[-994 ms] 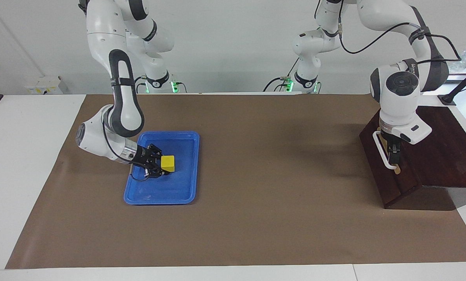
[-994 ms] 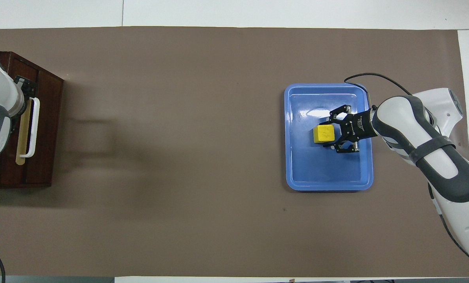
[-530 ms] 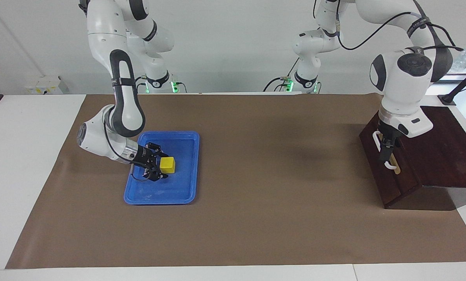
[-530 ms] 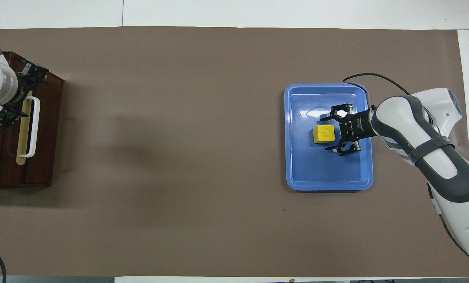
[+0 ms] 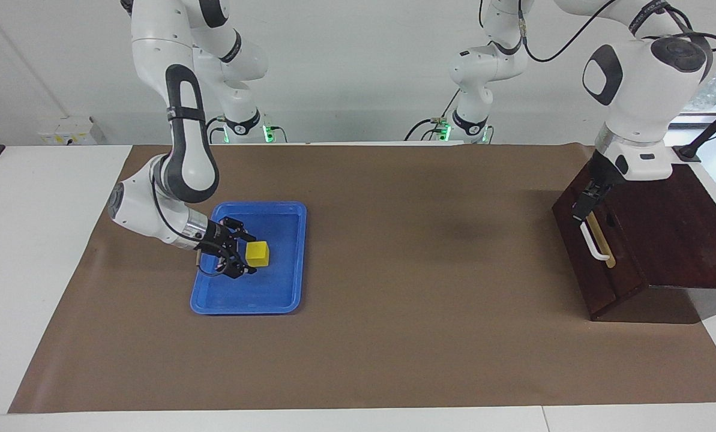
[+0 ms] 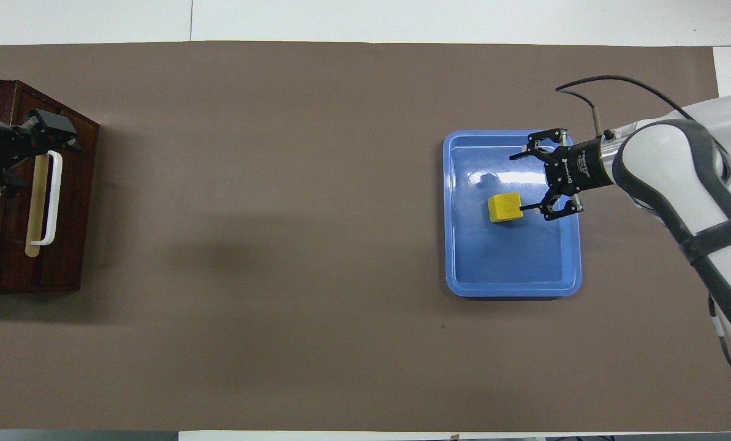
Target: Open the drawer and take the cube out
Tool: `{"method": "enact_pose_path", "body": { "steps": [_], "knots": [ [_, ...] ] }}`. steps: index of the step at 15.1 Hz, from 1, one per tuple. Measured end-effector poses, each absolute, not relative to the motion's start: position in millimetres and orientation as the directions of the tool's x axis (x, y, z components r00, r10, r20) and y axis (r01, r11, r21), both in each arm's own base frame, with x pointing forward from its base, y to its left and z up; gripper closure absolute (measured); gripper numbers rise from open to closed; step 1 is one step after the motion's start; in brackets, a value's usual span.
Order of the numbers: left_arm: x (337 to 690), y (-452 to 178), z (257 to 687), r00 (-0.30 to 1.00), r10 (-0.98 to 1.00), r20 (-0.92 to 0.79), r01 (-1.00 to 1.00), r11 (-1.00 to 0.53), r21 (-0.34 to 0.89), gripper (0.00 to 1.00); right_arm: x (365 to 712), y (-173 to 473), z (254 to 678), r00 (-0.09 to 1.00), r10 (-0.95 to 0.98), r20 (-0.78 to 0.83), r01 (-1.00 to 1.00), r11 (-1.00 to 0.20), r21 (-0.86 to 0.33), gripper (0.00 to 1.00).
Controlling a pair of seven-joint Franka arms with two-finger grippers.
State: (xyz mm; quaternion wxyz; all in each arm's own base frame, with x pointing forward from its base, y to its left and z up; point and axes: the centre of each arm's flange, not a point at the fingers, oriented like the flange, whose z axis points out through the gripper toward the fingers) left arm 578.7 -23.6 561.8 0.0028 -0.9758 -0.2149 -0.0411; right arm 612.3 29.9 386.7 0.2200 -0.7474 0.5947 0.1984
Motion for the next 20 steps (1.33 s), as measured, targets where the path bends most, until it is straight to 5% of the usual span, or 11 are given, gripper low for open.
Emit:
{"method": "enact_pose_path", "body": {
  "steps": [6,10,15,20],
  "knots": [
    [558.9,-37.5,570.1,0.978,0.208,0.003,0.208,-0.978,-0.006,0.00,612.7,21.9,528.5,0.580,-0.759,-0.295,-0.814,-0.550,-0.187,0.00],
    [546.1,-64.3,570.6,0.984,0.168,-0.063,0.169,-0.986,0.012,0.00,596.7,-4.4,575.5,0.899,-0.433,-0.073,-0.439,-0.891,-0.119,0.00],
    [532.0,-65.2,583.9,0.982,0.165,-0.086,0.166,-0.986,-0.001,0.00,562.7,-23.2,623.6,0.993,-0.121,0.000,-0.121,-0.992,-0.023,0.00],
    [534.4,-57.9,589.5,0.981,0.178,-0.070,0.179,-0.984,0.005,0.00,530.6,-51.9,634.4,0.994,0.011,-0.112,0.012,-1.000,0.015,0.00]
  ]
}}
